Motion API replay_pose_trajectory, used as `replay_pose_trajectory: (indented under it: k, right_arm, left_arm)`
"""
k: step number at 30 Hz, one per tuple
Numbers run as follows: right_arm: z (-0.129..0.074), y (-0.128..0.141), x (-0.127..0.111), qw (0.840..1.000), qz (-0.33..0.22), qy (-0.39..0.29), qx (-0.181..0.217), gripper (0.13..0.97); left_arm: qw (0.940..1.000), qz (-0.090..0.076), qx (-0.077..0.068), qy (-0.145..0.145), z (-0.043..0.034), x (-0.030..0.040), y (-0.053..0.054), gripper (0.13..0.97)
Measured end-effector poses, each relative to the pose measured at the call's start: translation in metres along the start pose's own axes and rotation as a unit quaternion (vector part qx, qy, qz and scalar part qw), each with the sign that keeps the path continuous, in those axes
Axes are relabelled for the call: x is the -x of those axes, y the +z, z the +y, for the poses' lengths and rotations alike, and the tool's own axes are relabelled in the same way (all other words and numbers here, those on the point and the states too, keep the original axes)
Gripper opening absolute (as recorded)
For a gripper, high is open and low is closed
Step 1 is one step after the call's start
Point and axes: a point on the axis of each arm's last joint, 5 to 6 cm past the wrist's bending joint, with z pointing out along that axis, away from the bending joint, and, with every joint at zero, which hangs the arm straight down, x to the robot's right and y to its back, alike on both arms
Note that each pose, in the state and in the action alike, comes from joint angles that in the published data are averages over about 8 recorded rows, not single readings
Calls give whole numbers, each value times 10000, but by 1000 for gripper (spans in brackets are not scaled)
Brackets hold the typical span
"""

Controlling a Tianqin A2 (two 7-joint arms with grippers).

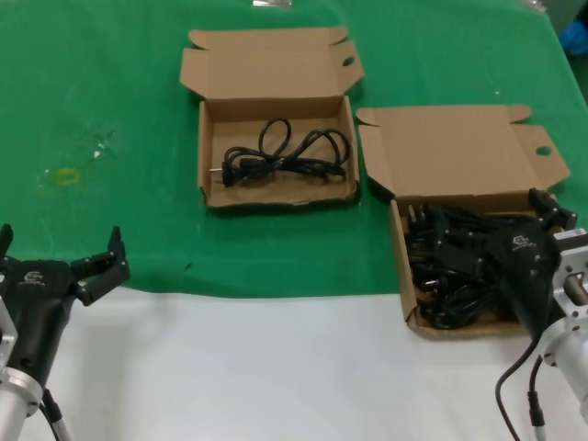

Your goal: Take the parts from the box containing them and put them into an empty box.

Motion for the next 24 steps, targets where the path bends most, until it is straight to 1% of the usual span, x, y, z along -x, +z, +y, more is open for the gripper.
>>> replay_pose_trajectory:
  k: [24]
  right_arm:
    - [0,0,0,10000,0,0,0,966]
  left_arm:
    - [10000,0,0,0,0,0,0,966]
